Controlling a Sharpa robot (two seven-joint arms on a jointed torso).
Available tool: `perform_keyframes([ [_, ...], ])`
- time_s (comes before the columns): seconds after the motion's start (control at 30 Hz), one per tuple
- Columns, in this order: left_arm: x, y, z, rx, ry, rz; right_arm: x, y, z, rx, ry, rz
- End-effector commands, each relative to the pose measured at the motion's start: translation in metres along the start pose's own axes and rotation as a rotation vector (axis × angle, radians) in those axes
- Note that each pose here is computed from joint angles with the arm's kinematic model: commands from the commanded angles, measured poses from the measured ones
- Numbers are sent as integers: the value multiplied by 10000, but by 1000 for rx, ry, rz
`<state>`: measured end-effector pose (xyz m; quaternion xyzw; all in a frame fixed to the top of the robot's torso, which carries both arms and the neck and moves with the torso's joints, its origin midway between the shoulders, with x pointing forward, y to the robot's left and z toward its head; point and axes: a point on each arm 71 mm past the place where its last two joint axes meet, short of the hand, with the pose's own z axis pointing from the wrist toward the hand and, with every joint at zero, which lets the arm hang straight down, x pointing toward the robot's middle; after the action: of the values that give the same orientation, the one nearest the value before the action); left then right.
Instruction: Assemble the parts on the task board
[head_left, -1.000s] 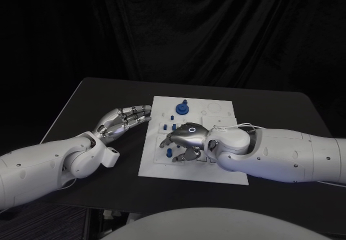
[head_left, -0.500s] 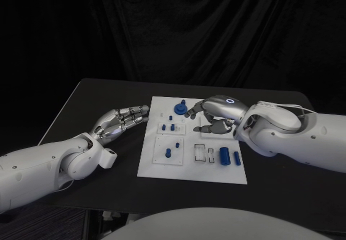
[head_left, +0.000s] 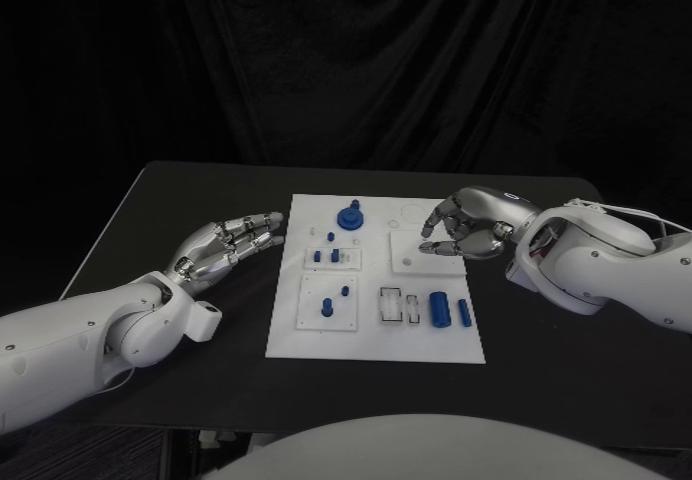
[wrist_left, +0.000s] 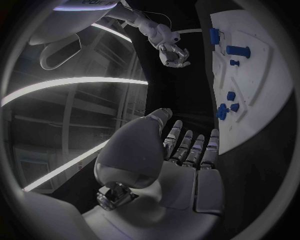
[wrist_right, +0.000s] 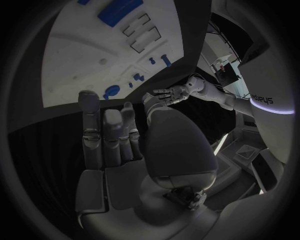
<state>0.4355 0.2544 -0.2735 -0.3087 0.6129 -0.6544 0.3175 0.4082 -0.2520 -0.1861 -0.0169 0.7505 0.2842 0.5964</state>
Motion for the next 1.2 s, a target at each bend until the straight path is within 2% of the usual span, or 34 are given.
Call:
perform_keyframes([
  [0.03,15,-72,1,105,9,-14,114,-140,-69,212,98,-3],
  [0.27,18,-75,-7,103,10,-16,260,-193,-172,322,162,-77],
  [0.47,12,-77,-18,100,9,-16,376,-209,-238,376,202,-142],
  [0.7,6,-76,-26,96,10,-17,495,-168,-254,391,218,-203],
  [1.2,4,-71,-27,91,10,-18,666,-144,-276,404,268,-225],
])
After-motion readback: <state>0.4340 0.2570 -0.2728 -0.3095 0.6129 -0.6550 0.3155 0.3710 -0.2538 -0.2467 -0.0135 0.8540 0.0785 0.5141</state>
